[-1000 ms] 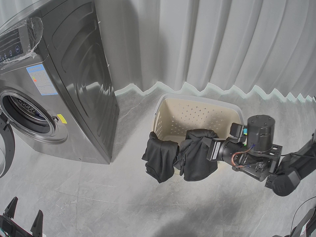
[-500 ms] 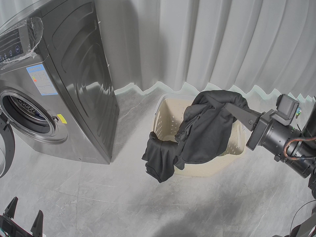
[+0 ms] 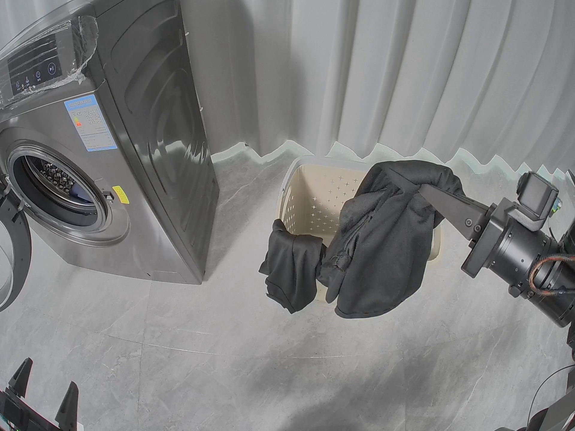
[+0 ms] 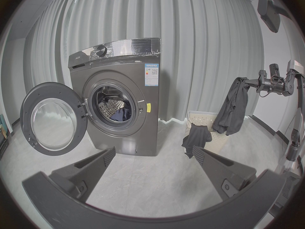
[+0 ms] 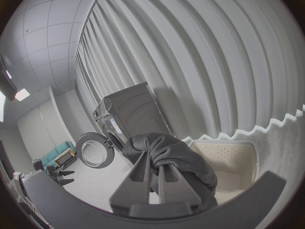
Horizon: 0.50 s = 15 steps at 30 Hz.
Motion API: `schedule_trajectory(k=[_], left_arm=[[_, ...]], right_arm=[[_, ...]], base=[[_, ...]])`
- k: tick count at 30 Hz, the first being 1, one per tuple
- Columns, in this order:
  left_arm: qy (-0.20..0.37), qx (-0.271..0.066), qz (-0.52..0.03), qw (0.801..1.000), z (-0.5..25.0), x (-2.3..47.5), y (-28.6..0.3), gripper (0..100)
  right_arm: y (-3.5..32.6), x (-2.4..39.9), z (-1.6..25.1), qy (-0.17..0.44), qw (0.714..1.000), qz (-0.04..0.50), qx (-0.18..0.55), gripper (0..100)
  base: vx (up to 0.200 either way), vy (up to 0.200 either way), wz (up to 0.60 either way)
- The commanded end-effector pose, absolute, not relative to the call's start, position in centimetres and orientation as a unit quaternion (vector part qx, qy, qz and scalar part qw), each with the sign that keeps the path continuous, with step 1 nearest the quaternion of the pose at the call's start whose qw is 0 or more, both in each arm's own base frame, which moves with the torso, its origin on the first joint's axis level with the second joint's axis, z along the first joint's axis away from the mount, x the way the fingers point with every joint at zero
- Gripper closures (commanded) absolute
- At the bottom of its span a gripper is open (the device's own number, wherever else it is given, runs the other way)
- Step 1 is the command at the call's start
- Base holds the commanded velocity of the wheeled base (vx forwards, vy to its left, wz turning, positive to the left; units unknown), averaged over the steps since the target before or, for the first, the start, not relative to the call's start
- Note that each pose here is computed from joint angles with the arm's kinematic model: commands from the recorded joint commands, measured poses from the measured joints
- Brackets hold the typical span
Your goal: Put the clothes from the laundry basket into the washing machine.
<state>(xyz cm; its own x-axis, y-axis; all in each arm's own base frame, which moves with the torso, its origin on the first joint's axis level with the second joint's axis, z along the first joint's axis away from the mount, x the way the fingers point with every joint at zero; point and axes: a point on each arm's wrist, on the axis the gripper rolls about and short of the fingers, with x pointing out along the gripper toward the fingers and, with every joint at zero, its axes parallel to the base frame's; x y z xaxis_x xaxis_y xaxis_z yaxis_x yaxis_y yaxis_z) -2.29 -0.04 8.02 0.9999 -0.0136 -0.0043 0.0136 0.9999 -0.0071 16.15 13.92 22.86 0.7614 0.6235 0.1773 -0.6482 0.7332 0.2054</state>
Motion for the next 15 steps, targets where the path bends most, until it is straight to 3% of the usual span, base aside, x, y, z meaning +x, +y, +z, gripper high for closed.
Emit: schedule_trajectory(k=[1, 15], left_arm=[[0.004, -0.004, -0.007, 1.000, 7.53, -2.27, -0.04, 0], [0.004, -0.005, -0.007, 1.000, 7.53, -2.27, -0.04, 0]], right_arm=[[13.97, 16.14, 22.80, -0.047, 0.929, 0.343, 0.128, 100], [14.02, 16.20, 22.79, -0.047, 0.929, 0.344, 0.127, 100]], base=[[0.000, 0.200, 0.00], [0.000, 0.200, 0.00]])
